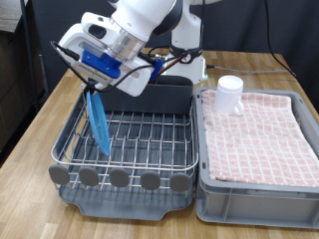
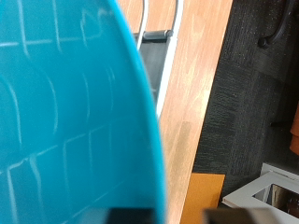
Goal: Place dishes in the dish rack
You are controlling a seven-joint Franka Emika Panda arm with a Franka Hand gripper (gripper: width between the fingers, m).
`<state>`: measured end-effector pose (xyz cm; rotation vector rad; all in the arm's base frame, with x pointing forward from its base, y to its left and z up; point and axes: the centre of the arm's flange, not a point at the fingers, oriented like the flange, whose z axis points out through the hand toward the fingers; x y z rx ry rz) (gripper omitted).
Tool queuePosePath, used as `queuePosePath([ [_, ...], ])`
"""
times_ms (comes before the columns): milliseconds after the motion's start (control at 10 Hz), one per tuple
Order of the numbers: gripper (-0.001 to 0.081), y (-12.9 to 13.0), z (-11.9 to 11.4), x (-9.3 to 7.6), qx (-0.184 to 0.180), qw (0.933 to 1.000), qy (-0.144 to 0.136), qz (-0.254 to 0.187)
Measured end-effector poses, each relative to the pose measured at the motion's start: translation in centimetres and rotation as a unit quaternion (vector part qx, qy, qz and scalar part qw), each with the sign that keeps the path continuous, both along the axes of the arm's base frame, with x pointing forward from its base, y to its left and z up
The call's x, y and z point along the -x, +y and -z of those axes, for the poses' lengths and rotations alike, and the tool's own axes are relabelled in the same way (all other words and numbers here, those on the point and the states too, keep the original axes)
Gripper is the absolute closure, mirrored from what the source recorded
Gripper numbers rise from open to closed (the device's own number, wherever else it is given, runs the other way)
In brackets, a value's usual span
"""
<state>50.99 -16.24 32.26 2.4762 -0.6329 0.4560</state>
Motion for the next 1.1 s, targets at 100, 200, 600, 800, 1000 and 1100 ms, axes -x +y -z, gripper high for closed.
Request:
queuePosePath([
  [100,0.0647,-0.1,0.0,0.0,0.0,1.0,0.0,0.001],
  [200,0.0485,-0.1,0.1,0.0,0.0,1.0,0.0,0.002],
  [600,0.0161,0.1,-0.6,-0.5,-0.048,0.9987,-0.017,0.001],
  [800,0.0042,-0.2,-1.8,-0.7,-0.099,0.9948,-0.021,0.011],
  [1000,0.001,-0.9,-3.8,-0.4,-0.151,0.9882,-0.018,0.019],
  [1100,0.0005,-1.2,-4.9,-0.1,-0.171,0.985,-0.01,0.023],
])
